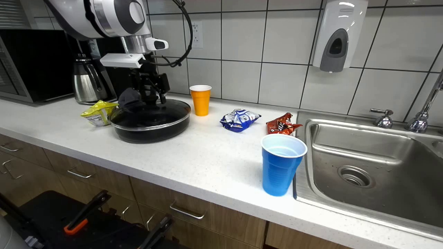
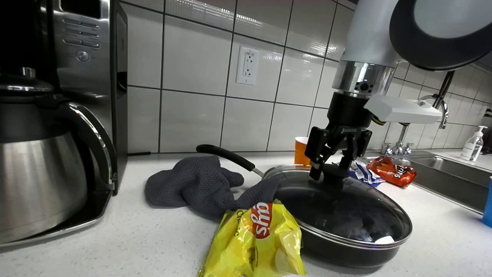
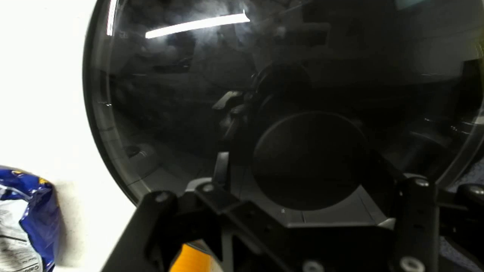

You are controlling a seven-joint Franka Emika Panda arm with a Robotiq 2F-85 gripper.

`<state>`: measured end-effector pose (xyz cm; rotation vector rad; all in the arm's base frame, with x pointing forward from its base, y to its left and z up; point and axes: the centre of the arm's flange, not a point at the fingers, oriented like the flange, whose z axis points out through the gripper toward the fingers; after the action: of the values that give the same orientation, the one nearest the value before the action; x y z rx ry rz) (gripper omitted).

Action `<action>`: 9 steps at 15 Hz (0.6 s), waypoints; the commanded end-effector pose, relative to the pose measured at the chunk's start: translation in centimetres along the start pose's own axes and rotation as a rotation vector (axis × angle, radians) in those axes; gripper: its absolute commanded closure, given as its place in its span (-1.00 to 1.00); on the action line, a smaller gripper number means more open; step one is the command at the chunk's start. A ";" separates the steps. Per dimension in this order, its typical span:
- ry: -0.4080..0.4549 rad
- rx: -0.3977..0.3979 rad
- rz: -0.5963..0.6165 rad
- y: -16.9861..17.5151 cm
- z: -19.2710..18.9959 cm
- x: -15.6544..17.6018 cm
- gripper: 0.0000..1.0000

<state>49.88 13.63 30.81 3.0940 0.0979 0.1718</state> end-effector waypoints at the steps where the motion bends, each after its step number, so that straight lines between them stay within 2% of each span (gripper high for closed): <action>1: 0.001 0.006 -0.001 0.0 -0.4 -0.2 -0.12; 3: -0.004 0.006 -0.008 -0.3 -0.4 -0.1 0.19; 4: -0.008 0.002 -0.013 -0.4 -0.4 0.0 0.24; 9: -0.007 -0.007 -0.010 -0.2 -1.7 -0.2 0.25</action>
<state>49.89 13.92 30.95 3.0973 0.1005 0.1738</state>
